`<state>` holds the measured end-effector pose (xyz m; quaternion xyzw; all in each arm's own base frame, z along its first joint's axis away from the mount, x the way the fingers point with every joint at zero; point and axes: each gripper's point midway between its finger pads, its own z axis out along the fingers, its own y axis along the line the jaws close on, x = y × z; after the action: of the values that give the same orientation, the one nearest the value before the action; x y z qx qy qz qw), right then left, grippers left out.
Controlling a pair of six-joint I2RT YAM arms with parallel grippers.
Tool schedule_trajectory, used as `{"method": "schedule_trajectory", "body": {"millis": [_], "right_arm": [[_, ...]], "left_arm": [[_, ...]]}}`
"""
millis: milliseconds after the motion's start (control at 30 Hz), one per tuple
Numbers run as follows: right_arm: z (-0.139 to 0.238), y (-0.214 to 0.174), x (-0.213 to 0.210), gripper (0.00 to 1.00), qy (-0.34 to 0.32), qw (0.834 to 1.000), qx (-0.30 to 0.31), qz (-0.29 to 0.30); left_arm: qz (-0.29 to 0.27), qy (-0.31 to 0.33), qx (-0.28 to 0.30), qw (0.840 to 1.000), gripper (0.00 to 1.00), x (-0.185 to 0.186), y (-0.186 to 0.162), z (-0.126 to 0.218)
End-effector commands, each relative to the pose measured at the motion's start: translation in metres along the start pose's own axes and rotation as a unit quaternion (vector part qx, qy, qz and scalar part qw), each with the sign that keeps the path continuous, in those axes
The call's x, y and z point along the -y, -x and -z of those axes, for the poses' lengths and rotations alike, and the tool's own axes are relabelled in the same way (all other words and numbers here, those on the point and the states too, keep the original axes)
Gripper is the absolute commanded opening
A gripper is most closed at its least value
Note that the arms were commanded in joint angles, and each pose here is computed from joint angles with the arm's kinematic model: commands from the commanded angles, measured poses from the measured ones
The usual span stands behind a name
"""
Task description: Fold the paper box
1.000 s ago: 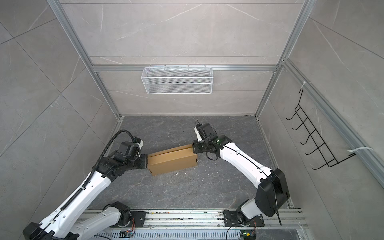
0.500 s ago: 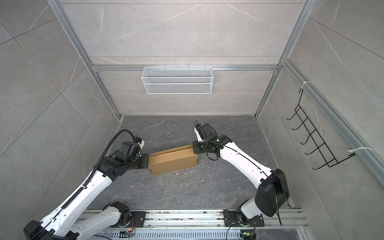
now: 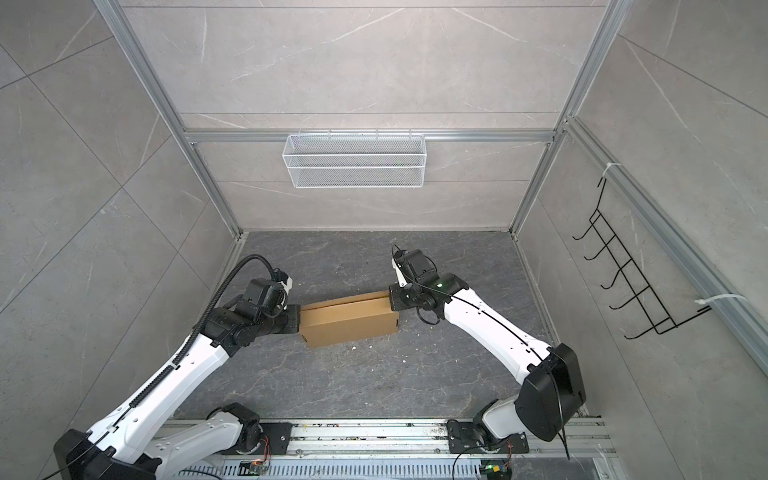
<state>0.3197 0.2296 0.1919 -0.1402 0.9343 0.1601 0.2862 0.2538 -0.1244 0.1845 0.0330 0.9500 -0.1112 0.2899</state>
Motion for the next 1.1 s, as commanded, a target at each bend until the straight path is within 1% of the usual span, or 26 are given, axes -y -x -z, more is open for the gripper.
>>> {"method": "schedule_trajectory", "body": {"millis": [0,100,300,467,600,767,867,933,1067], "right_arm": [[-0.001,-0.024,0.013,0.0,-0.025,0.999,-0.029,-0.017],[0.005,-0.025,0.02,0.0,-0.042,0.999,-0.017,-0.024],[0.014,-0.026,0.022,0.0,-0.045,0.998,-0.008,-0.038],[0.011,-0.031,0.02,0.0,-0.035,0.998,-0.011,-0.059],[0.004,-0.038,0.029,0.0,-0.052,0.996,-0.002,-0.076],[0.0,-0.042,0.037,0.0,-0.066,0.995,0.02,-0.078],[-0.001,-0.041,0.037,0.0,-0.064,0.995,0.022,-0.077],[0.002,-0.038,0.031,0.02,-0.049,0.995,0.026,-0.078],[0.012,-0.031,0.022,0.12,-0.026,0.997,0.025,-0.068]], "left_arm": [[-0.025,-0.002,-0.035,0.999,0.02,0.005,-0.007,-0.009],[-0.033,-0.009,-0.036,0.999,0.02,0.01,0.0,-0.014],[-0.046,-0.022,-0.038,0.998,0.02,0.022,0.013,-0.025],[-0.049,-0.024,-0.052,0.997,0.02,0.023,0.01,-0.032],[-0.046,-0.025,-0.053,0.997,0.01,0.022,0.006,-0.032],[-0.047,-0.023,-0.058,0.997,0.01,0.019,0.0,-0.034],[-0.055,-0.022,-0.06,0.996,0.01,0.019,-0.002,-0.035],[-0.061,-0.022,-0.06,0.996,0.01,0.018,-0.003,-0.035],[-0.071,-0.018,-0.058,0.996,0.01,0.016,-0.004,-0.034]]}}
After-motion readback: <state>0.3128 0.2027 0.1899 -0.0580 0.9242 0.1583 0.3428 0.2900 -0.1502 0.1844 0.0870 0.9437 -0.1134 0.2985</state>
